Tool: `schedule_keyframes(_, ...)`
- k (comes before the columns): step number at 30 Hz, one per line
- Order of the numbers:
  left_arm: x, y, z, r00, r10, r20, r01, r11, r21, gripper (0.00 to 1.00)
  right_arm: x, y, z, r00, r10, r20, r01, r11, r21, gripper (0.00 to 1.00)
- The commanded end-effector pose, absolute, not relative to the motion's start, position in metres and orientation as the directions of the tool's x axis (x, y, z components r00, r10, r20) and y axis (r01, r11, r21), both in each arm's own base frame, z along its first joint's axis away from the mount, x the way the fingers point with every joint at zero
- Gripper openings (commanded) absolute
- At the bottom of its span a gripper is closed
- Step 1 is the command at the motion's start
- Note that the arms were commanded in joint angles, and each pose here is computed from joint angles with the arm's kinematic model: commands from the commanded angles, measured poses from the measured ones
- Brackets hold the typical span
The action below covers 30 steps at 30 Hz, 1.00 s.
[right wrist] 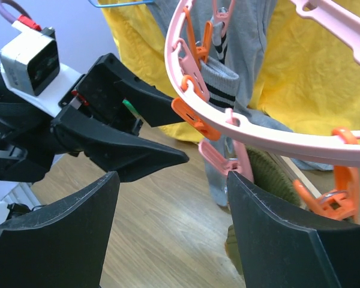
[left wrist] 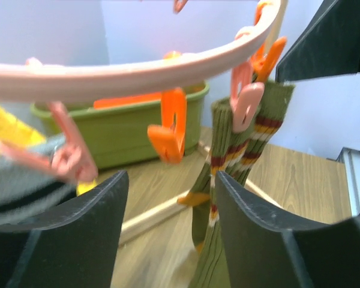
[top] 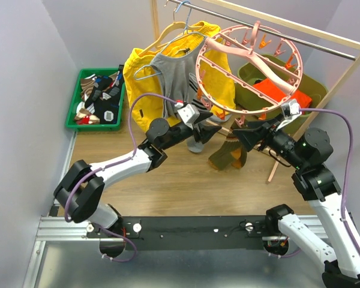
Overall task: Clip the socks to the hanger
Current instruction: Open the clamp at the hanger.
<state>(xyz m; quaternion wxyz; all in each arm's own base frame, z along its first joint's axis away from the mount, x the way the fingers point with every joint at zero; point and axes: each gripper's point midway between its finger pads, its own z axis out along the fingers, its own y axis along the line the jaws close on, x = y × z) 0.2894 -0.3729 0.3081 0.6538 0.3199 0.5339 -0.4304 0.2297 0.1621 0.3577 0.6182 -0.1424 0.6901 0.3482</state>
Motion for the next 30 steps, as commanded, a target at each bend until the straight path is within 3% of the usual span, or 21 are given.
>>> schedule_keyframes(1,0.291,-0.387,0.339,0.15,-0.292,-0.945,0.929,0.368,0.033,0.66,0.225,0.157,0.371,-0.158,0.232,-0.96,-0.626,0.728,0.279,0.8)
schedule_keyframes(7,0.3,-0.398,0.34,0.152,-0.321,-0.935,0.934,0.357,0.029,0.58,0.22,0.156,0.376,-0.147,0.227,-0.963,-0.634,0.726,0.268,0.8)
schedule_keyframes(12,0.297,-0.405,0.344,0.138,-0.35,-0.927,0.944,0.329,0.016,0.43,0.215,0.156,0.382,-0.132,0.232,-0.964,-0.646,0.717,0.261,0.8)
schedule_keyframes(30,0.304,-0.426,0.338,0.132,-0.362,-0.923,0.911,0.412,-0.032,0.43,0.206,0.182,0.385,-0.21,0.206,-0.956,-0.75,0.593,0.293,0.8)
